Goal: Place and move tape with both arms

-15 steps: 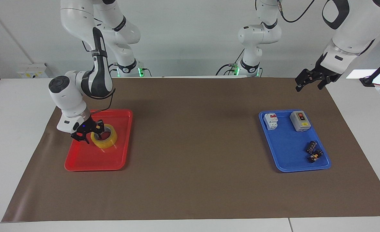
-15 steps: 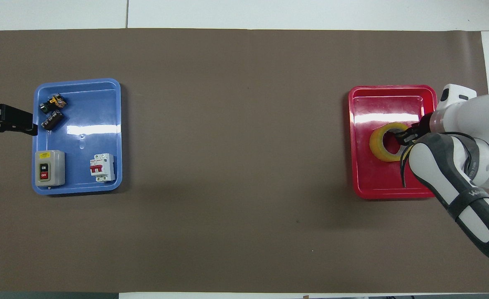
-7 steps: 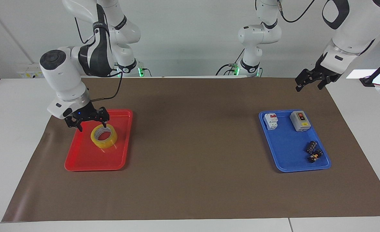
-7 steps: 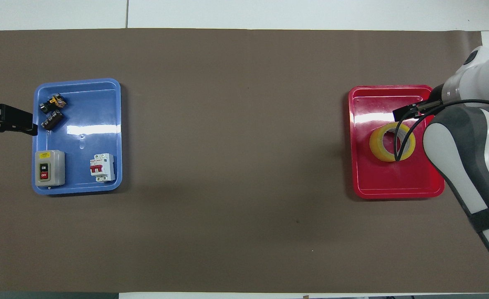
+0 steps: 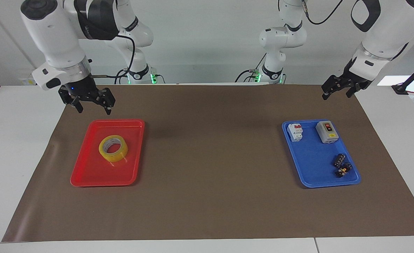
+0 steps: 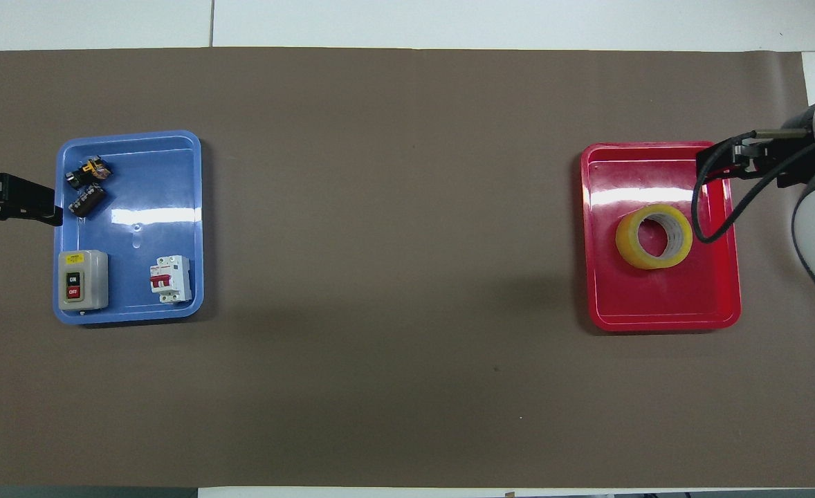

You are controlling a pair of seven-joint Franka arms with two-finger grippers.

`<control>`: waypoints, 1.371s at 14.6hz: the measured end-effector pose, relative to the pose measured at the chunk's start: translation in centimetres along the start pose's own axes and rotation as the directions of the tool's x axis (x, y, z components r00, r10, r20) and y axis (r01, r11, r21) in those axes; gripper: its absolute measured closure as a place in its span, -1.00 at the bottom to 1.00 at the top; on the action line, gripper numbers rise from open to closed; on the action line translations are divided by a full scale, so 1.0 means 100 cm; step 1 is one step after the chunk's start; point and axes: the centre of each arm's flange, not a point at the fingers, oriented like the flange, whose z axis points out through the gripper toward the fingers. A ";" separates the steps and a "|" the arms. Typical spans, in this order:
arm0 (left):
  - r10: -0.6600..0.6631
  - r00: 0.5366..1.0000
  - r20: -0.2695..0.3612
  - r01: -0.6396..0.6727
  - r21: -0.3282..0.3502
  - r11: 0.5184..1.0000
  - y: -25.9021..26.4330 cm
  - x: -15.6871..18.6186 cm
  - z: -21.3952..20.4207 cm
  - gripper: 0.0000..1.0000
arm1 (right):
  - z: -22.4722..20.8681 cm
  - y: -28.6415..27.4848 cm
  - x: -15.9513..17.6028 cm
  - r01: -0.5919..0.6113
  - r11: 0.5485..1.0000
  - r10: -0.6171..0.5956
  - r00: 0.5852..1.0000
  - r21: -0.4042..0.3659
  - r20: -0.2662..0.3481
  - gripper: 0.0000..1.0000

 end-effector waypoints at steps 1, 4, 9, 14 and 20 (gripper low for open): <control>0.000 1.000 0.000 0.000 0.000 1.000 0.000 0.000 0.000 -1.00 | -0.012 0.004 -0.004 -0.011 1.000 0.011 1.000 0.000 0.008 -1.00; 0.000 1.000 0.000 0.000 0.000 1.000 0.000 0.000 0.000 -1.00 | -0.026 0.022 -0.021 -0.042 0.999 0.042 0.998 -0.004 0.039 -1.00; 0.000 1.000 0.000 0.000 0.000 1.000 0.000 0.000 0.000 -1.00 | -0.008 0.025 -0.032 -0.061 0.998 0.061 0.996 -0.008 0.059 -1.00; 0.000 1.000 0.000 0.000 0.000 1.000 0.000 0.000 0.000 -1.00 | -0.007 0.022 -0.032 -0.065 0.998 0.066 0.996 -0.008 0.058 -1.00; 0.000 1.000 0.000 0.000 0.000 1.000 0.000 0.000 0.000 -1.00 | -0.008 0.024 -0.032 -0.069 0.998 0.069 0.996 -0.007 0.051 -1.00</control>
